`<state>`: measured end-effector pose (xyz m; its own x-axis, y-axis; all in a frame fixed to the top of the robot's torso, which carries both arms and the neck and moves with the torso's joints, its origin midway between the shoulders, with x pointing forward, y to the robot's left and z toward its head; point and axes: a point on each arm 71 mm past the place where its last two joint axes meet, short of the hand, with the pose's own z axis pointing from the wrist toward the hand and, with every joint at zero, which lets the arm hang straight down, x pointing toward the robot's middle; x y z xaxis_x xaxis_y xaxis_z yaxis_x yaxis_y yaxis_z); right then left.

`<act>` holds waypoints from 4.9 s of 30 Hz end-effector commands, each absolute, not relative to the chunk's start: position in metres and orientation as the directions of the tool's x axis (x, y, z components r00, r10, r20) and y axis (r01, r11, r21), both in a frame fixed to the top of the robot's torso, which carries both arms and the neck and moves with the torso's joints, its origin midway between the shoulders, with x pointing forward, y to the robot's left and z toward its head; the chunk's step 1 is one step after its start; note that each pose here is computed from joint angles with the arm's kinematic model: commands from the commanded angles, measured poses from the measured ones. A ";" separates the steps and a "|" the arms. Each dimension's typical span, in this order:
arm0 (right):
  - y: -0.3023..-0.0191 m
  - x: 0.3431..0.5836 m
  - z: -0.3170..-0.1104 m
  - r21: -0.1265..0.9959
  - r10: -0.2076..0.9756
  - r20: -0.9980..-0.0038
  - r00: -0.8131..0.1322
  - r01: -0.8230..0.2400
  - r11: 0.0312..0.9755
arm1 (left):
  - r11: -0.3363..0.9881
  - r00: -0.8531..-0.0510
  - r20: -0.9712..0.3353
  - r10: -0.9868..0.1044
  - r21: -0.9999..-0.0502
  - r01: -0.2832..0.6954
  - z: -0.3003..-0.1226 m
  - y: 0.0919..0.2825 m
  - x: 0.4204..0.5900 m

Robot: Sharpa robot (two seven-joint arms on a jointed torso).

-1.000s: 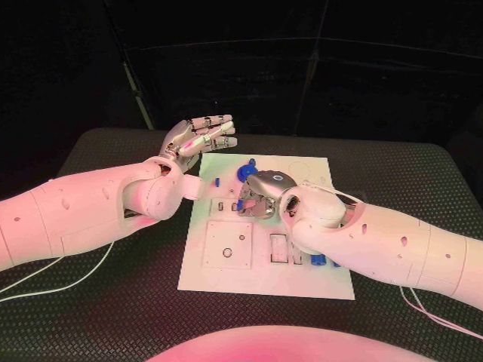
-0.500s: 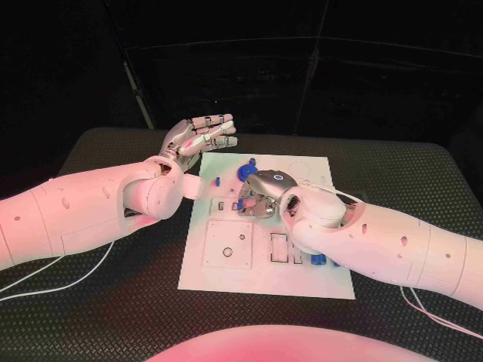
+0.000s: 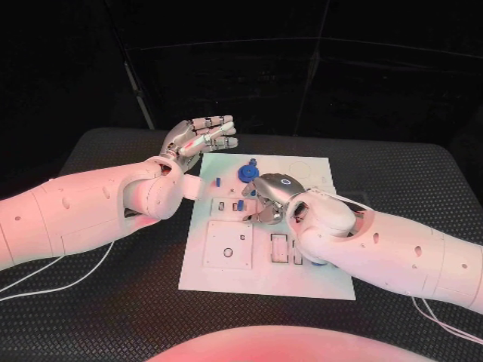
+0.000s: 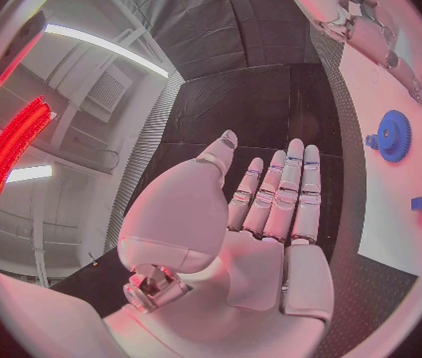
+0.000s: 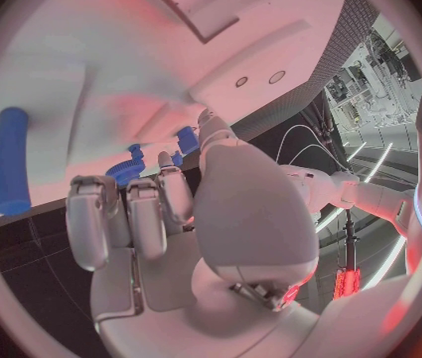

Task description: Assemble the parts on the task board

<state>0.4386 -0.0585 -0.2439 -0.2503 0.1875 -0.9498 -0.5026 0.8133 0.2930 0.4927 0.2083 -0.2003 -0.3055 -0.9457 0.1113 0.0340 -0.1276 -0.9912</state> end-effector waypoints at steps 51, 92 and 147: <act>-0.189 0.441 -0.158 0.679 0.657 -0.723 -0.214 -0.394 0.619 | 0.967 -0.720 -0.687 -0.094 -0.235 0.098 -0.203 0.170 0.517; -0.182 0.448 -0.163 0.691 0.662 -0.714 -0.228 -0.382 0.614 | 0.976 -0.785 -0.617 0.057 -0.133 0.175 -0.224 0.123 0.524; -0.178 0.452 -0.167 0.695 0.653 -0.715 -0.251 -0.362 0.622 | 0.965 -0.830 -0.555 -0.050 -0.241 0.103 -0.228 0.120 0.520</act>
